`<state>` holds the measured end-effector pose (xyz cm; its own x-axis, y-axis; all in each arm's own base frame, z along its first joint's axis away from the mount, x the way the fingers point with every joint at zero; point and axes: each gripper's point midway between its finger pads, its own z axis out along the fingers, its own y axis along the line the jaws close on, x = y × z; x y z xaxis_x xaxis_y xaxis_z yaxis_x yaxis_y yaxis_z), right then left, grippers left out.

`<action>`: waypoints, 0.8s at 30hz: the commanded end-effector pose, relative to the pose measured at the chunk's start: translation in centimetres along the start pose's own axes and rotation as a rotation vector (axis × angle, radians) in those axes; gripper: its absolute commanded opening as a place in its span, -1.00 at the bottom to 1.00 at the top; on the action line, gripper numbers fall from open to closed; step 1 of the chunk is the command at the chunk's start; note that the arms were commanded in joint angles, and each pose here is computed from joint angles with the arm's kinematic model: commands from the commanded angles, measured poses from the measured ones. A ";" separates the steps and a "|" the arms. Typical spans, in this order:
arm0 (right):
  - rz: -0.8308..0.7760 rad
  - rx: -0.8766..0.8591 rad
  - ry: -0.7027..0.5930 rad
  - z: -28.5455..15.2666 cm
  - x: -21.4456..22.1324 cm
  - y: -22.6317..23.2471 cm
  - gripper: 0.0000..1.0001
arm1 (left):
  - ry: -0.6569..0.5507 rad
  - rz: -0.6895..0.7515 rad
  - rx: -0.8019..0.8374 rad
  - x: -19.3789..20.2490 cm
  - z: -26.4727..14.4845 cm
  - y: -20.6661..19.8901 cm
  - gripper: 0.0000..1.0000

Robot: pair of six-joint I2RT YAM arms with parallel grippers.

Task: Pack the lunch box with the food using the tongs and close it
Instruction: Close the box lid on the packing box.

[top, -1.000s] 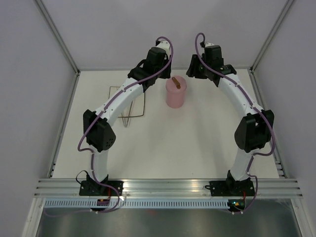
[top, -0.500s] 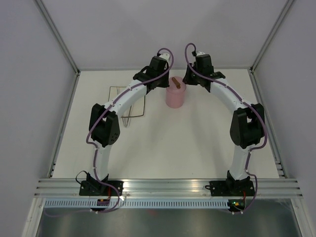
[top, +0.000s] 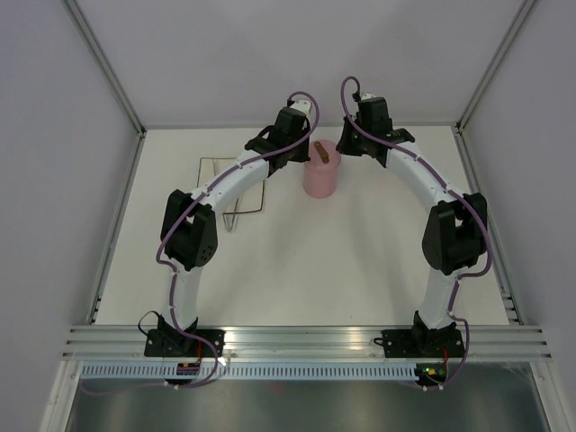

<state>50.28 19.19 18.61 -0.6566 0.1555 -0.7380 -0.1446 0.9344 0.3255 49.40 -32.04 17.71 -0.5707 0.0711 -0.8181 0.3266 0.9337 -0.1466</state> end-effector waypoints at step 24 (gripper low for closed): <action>-0.051 0.087 0.253 1.9 9.0 -0.9 -0.74 | 0.122 0.069 0.006 2.6 -1.5 -0.4 -0.62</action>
<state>48.09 20.26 15.33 -0.7340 0.1068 -0.6707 -0.1302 0.9471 0.2932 48.59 -31.70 17.97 -0.5830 0.0964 -0.8068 0.3269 0.9368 -0.1243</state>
